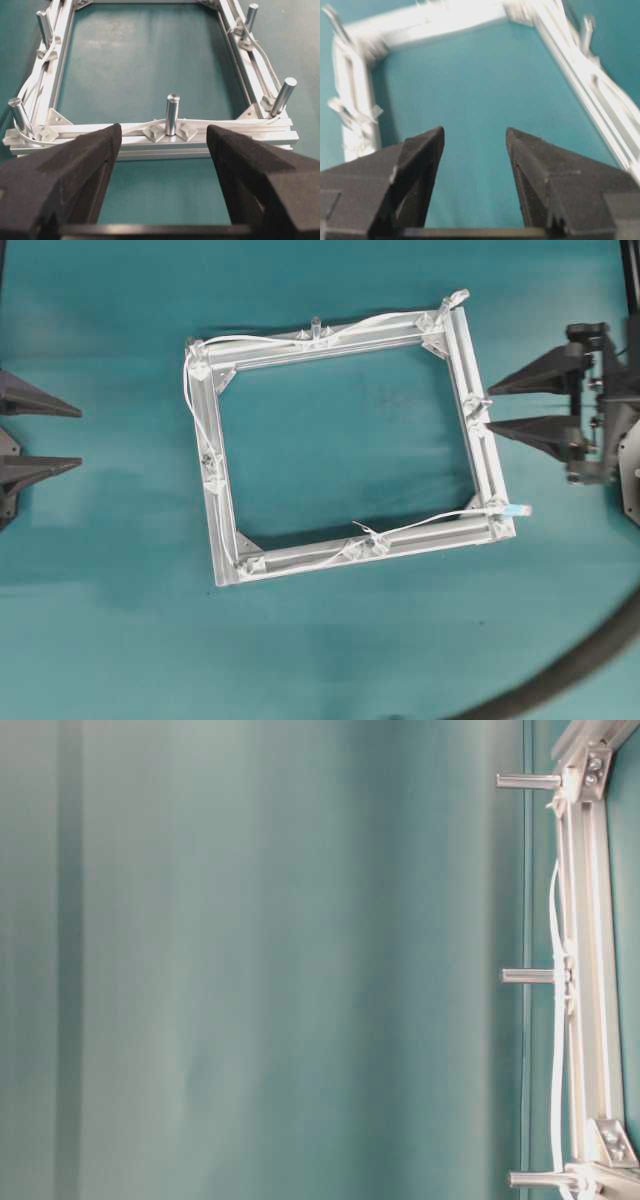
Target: Move the cable alternately left and right between 8 pins so it hooks onto each one.
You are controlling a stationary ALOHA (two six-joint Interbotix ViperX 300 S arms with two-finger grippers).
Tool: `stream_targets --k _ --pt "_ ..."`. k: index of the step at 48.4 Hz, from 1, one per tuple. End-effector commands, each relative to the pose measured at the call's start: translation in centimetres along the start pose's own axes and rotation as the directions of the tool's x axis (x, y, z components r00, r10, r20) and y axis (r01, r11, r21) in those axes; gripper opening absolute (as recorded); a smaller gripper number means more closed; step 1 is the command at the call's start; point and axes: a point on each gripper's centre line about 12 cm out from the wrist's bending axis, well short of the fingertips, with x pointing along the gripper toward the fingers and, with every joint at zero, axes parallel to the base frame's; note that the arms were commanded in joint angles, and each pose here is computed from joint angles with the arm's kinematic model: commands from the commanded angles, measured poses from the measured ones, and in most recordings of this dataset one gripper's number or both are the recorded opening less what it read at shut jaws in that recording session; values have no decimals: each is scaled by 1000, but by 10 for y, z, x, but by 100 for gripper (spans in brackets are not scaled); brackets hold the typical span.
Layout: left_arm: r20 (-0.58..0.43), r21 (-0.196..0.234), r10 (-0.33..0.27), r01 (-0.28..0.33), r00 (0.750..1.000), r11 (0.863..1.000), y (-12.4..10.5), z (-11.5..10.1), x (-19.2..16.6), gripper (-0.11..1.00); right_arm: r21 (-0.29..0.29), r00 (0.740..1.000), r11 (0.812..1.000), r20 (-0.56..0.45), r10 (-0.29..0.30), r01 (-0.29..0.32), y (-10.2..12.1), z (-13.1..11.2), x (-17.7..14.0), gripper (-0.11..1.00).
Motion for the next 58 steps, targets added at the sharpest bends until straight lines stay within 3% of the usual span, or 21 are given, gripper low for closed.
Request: stream_targets --k 1,14,29,41,58 --pt "14 5 4 -4 1000 1000 0 6 0 73 -14 997 999 70 33 -32 6 8 -10 55" --pt "11 5 4 -4 1000 1000 0 5 0 73 -40 979 996 185 89 -83 15 2 -36 55" --pt "12 4 4 -4 1000 1000 0 6 0 73 -63 960 993 259 111 -98 19 -20 -57 55" --pt "12 4 3 -4 1000 1000 0 6 0 73 -62 963 993 244 117 -105 19 -41 -59 55" --pt "12 5 4 -4 1000 1000 0 6 0 73 -63 963 992 242 119 -107 20 -43 -59 55"
